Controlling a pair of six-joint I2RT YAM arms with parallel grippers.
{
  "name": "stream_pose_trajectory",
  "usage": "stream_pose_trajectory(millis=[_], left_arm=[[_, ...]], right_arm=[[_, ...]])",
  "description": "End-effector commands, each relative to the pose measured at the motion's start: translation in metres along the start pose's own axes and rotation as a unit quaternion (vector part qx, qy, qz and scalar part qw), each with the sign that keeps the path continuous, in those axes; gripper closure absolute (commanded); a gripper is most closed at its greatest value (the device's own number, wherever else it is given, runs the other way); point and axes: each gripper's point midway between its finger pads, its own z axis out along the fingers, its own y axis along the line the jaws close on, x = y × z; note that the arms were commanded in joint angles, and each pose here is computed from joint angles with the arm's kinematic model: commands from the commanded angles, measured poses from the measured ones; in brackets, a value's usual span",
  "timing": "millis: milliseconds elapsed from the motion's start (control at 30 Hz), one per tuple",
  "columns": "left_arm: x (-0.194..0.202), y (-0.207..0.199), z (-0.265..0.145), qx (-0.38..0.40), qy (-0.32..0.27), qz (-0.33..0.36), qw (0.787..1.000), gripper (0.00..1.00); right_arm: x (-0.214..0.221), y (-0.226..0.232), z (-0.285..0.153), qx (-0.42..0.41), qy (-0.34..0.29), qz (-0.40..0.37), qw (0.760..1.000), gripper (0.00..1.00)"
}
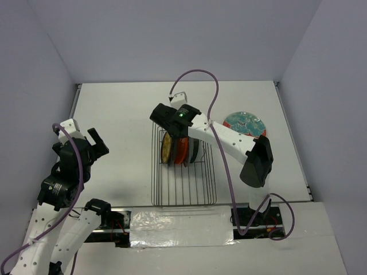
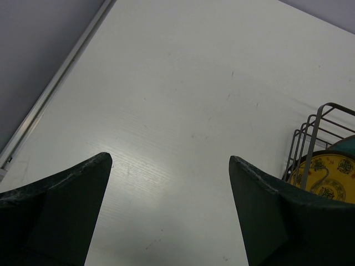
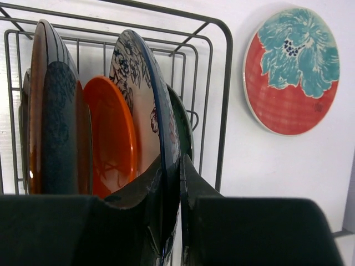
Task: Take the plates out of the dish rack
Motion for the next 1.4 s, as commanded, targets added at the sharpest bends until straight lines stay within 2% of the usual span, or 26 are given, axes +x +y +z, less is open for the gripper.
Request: stream_pose_trajectory(millis=[0, 233, 433, 600, 667, 700, 767, 800, 833, 867, 900, 933, 967, 1000, 1033, 1067, 1100, 1133, 1167, 1200, 1300, 1367], left_arm=[[-0.007, -0.005, 0.0, 0.011, -0.016, -0.003, 1.0, 0.0], [-0.007, -0.005, 0.0, 0.011, -0.016, -0.004, 1.0, 0.01], [-0.007, -0.004, 0.0, 0.01, -0.017, -0.005, 1.0, 0.01], [-0.006, -0.004, 0.0, 0.009, -0.016, -0.004, 1.0, 0.0], [-0.006, -0.004, 0.001, 0.009, -0.015, -0.004, 1.0, 0.01], [-0.006, -0.004, 0.001, 0.007, -0.014, -0.003, 1.0, 0.0], [-0.007, -0.003, 0.001, 0.004, -0.015, -0.004, 1.0, 0.0], [-0.007, -0.003, 0.0, 0.006, -0.016, -0.005, 1.0, 0.01], [-0.007, -0.002, 0.0, 0.005, -0.017, -0.005, 1.0, 0.01], [-0.007, -0.002, -0.001, 0.006, -0.018, -0.007, 1.0, 0.0], [-0.008, -0.002, -0.002, 0.008, -0.02, -0.008, 1.0, 0.0], [-0.008, -0.002, -0.002, 0.008, -0.022, -0.009, 1.0, 0.0], [-0.008, -0.002, -0.002, 0.009, -0.021, -0.008, 1.0, 0.01], [-0.008, -0.003, -0.003, 0.011, -0.023, -0.009, 1.0, 0.0], [-0.008, -0.003, -0.003, 0.011, -0.022, -0.008, 1.0, 0.0], [-0.008, -0.004, -0.003, 0.014, -0.022, -0.008, 1.0, 0.0], [-0.008, -0.004, -0.003, 0.014, -0.022, -0.008, 1.0, 0.01], [-0.008, -0.004, -0.002, 0.014, -0.02, -0.007, 1.0, 0.01], [-0.008, -0.005, -0.002, 0.017, -0.021, -0.007, 1.0, 0.01], [-0.008, -0.005, -0.002, 0.016, -0.02, -0.006, 1.0, 0.0], [-0.007, -0.006, -0.003, 0.019, -0.02, -0.006, 1.0, 0.0], [-0.008, -0.007, -0.004, 0.022, -0.021, -0.006, 1.0, 0.0]], right_arm=[[-0.027, -0.031, -0.02, 0.053, -0.037, 0.001, 0.998, 1.0], [-0.059, -0.047, -0.043, 0.062, -0.068, 0.014, 0.996, 1.0], [-0.095, -0.081, -0.076, 0.059, -0.116, 0.038, 0.991, 1.0], [-0.11, -0.132, -0.099, 0.082, -0.147, 0.065, 0.984, 1.0], [-0.113, -0.163, -0.095, 0.112, -0.149, 0.095, 0.978, 1.0], [-0.119, -0.185, -0.103, 0.116, -0.168, 0.137, 0.969, 1.0], [-0.112, -0.218, -0.078, 0.14, -0.152, 0.166, 0.964, 1.0], [-0.128, -0.245, -0.095, 0.118, -0.204, 0.237, 0.942, 1.0], [-0.11, -0.257, -0.064, 0.12, -0.178, 0.235, 0.948, 1.0], [-0.109, -0.269, -0.058, 0.102, -0.191, 0.264, 0.94, 1.0], [-0.121, -0.295, -0.08, 0.071, -0.253, 0.342, 0.902, 1.0], [-0.096, -0.292, -0.048, 0.067, -0.232, 0.35, 0.905, 1.0], [-0.107, -0.31, -0.043, 0.019, -0.278, 0.39, 0.878, 1.0], [-0.08, -0.306, -0.028, -0.01, -0.273, 0.422, 0.865, 1.0], [-0.073, -0.308, -0.02, -0.035, -0.279, 0.443, 0.851, 1.0], [-0.078, -0.32, -0.026, -0.082, -0.319, 0.457, 0.826, 1.0], [-0.052, -0.308, 0.005, -0.104, -0.288, 0.488, 0.817, 1.0], [-0.045, -0.306, 0.013, -0.126, -0.288, 0.503, 0.805, 1.0], [-0.044, -0.326, 0.016, -0.129, -0.321, 0.518, 0.782, 1.0], [-0.021, -0.306, 0.038, -0.172, -0.293, 0.544, 0.768, 1.0], [-0.001, -0.31, 0.05, -0.205, -0.33, 0.565, 0.728, 1.0], [0.002, -0.312, 0.052, -0.21, -0.349, 0.557, 0.723, 1.0]])
